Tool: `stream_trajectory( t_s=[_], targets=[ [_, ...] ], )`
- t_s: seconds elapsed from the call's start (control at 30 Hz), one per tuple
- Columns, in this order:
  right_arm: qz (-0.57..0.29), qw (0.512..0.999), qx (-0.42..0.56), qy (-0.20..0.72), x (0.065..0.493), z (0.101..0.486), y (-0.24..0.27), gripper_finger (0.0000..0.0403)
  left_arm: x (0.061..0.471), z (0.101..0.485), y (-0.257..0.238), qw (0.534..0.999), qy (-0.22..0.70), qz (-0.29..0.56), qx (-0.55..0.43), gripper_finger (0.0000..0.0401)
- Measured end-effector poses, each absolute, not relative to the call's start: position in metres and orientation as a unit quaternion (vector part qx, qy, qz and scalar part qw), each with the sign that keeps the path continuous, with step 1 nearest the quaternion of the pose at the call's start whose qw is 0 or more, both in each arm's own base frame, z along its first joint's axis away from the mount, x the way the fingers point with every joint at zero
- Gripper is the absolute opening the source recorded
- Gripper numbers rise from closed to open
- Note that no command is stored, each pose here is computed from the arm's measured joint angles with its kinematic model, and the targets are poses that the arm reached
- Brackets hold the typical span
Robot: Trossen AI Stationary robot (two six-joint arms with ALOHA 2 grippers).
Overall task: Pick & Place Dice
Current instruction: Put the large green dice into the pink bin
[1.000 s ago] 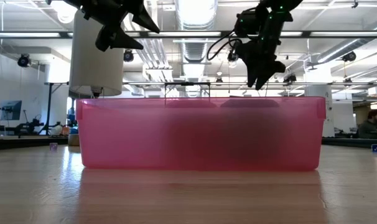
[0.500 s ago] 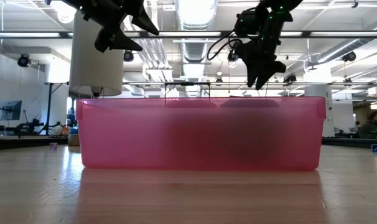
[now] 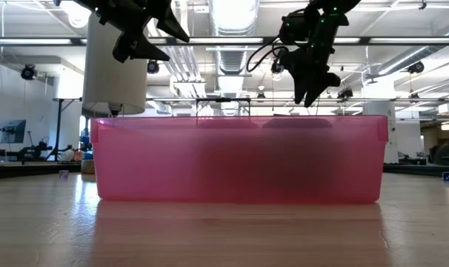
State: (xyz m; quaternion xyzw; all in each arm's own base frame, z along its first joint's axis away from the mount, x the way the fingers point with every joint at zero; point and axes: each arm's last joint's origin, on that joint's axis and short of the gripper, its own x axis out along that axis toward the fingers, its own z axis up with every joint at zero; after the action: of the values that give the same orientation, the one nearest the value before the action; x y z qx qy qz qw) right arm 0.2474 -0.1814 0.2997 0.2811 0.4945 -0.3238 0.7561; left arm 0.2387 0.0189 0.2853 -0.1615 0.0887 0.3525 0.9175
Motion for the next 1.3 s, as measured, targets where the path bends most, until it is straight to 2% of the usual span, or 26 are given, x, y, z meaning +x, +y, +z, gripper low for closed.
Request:
stream_trajectory(
  t_s=[0.23,0.43,0.93,1.07,1.3],
  targets=[
    [-0.306,0.765,0.257,0.506,0.248,0.299,-0.182,0.0185,0.239,0.285,0.019,0.918,0.089,0.352,-0.162,0.0360],
    [-0.249,0.767,0.257,0.532,0.258,0.284,-0.184,0.0185,0.239,0.285,0.019,0.918,0.089,0.352,-0.162,0.0354],
    [-0.211,0.783,0.185,0.556,0.259,0.280,-0.187,0.0188,0.239,0.285,0.019,0.918,0.089,0.352,-0.161,0.0361],
    [-0.211,0.780,0.182,0.561,0.259,0.277,-0.191,0.0211,0.239,0.285,0.019,0.917,0.089,0.353,-0.162,0.0363],
    [-0.197,0.770,0.193,0.576,0.261,0.262,-0.201,0.0278,0.239,0.285,0.019,0.917,0.089,0.353,-0.161,0.0356]
  ],
)
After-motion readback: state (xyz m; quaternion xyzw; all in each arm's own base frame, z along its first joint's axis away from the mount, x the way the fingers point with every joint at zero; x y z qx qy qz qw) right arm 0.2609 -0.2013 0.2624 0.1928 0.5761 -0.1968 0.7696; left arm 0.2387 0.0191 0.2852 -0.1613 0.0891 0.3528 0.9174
